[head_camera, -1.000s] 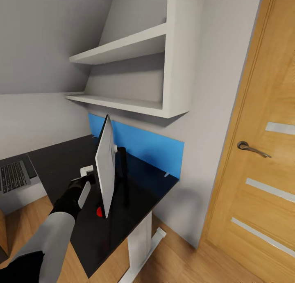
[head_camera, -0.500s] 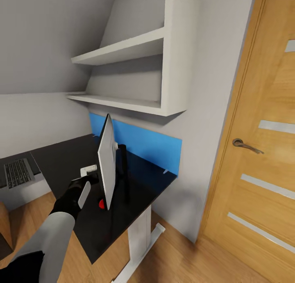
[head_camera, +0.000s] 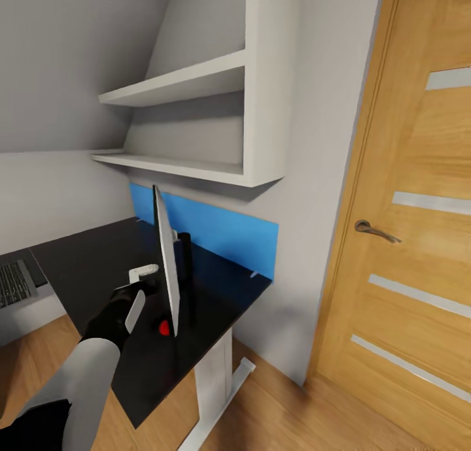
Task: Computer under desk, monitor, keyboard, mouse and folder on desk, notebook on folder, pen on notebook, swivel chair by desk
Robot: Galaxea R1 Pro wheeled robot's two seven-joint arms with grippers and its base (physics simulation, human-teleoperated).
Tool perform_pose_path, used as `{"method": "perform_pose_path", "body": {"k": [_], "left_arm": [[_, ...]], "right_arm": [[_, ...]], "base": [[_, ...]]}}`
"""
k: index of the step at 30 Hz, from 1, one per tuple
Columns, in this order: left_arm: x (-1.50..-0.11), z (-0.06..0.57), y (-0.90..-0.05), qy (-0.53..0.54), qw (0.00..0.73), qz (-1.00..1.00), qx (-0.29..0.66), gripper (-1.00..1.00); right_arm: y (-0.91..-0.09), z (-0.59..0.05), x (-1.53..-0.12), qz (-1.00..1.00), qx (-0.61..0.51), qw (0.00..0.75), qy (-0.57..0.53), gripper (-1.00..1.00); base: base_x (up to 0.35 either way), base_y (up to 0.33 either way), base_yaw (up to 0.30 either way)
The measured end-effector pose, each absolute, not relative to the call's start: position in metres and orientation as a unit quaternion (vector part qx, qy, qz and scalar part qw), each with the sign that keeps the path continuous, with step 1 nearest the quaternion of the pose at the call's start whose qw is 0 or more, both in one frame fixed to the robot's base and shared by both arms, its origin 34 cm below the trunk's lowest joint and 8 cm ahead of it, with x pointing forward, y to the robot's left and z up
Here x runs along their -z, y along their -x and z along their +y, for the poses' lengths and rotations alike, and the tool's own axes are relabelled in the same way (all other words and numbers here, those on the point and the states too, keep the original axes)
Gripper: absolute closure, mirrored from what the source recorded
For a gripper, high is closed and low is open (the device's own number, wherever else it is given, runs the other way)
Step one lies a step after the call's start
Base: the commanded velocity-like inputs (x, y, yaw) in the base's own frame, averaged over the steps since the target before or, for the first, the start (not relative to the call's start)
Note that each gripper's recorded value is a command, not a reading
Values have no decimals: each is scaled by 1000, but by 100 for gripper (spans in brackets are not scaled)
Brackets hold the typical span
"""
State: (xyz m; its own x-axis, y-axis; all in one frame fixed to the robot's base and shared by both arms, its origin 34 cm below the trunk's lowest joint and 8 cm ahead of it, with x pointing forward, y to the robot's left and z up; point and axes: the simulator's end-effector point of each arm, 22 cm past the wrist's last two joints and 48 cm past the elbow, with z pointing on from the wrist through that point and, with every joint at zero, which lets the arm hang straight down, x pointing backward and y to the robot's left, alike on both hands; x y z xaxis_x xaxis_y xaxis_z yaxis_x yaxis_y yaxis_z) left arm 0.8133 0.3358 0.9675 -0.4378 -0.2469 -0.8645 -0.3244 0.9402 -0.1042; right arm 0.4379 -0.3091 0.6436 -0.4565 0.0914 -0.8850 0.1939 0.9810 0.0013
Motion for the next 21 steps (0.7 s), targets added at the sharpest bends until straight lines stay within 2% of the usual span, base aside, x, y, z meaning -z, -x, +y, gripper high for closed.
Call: {"method": "perform_pose_path", "body": {"k": [21], "left_arm": [[-983,336,-811,169,513,841,-37,-100]], "right_arm": [[-444,-305,-651,846,46,525,-85,-100]], "base": [[0,0,-164]]}}
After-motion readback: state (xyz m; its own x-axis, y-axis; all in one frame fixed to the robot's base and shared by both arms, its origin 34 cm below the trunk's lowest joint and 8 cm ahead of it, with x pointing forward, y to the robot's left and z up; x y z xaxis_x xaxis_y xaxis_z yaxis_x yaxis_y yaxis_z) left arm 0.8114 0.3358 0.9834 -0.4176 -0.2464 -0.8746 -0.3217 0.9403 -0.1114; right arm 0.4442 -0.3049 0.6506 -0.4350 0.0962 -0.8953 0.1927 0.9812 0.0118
